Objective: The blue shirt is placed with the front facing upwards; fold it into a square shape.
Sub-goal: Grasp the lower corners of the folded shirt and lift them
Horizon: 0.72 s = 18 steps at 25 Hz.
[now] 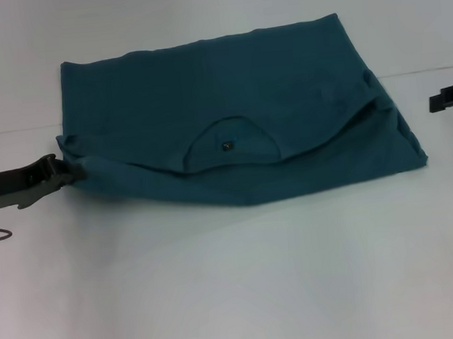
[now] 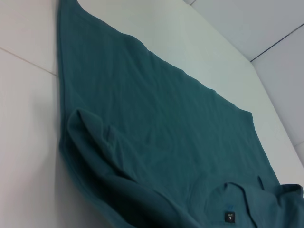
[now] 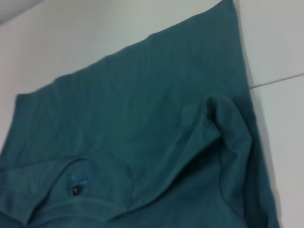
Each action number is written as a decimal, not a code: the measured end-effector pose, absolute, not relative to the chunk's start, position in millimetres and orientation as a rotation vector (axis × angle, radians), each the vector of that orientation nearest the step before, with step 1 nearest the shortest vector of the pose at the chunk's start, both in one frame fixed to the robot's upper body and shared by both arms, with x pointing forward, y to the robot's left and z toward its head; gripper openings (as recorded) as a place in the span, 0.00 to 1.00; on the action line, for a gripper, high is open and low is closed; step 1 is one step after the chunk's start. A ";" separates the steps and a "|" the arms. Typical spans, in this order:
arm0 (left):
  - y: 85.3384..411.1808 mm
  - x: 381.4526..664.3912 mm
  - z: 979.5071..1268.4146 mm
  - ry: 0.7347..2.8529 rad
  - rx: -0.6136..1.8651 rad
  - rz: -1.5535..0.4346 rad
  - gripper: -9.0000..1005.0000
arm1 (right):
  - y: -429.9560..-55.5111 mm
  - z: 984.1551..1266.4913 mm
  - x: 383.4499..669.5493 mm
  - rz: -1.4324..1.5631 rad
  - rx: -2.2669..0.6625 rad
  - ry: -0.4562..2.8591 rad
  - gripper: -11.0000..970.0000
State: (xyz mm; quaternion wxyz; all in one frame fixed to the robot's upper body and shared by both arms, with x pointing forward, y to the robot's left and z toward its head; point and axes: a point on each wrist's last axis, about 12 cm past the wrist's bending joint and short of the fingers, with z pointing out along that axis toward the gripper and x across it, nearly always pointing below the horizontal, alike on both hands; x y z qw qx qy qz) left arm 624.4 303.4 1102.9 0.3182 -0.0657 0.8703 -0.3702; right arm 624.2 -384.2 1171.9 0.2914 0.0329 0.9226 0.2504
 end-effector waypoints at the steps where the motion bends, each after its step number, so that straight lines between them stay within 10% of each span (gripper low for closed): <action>1: 303.3 624.5 1103.1 2.289 -0.175 -0.975 0.01 | -380.3 1168.5 626.5 0.652 0.087 2.471 0.61; 18: 300.0 623.8 1101.4 2.288 -0.179 -0.986 0.01 | -353.2 1122.4 640.6 0.466 0.103 2.534 0.59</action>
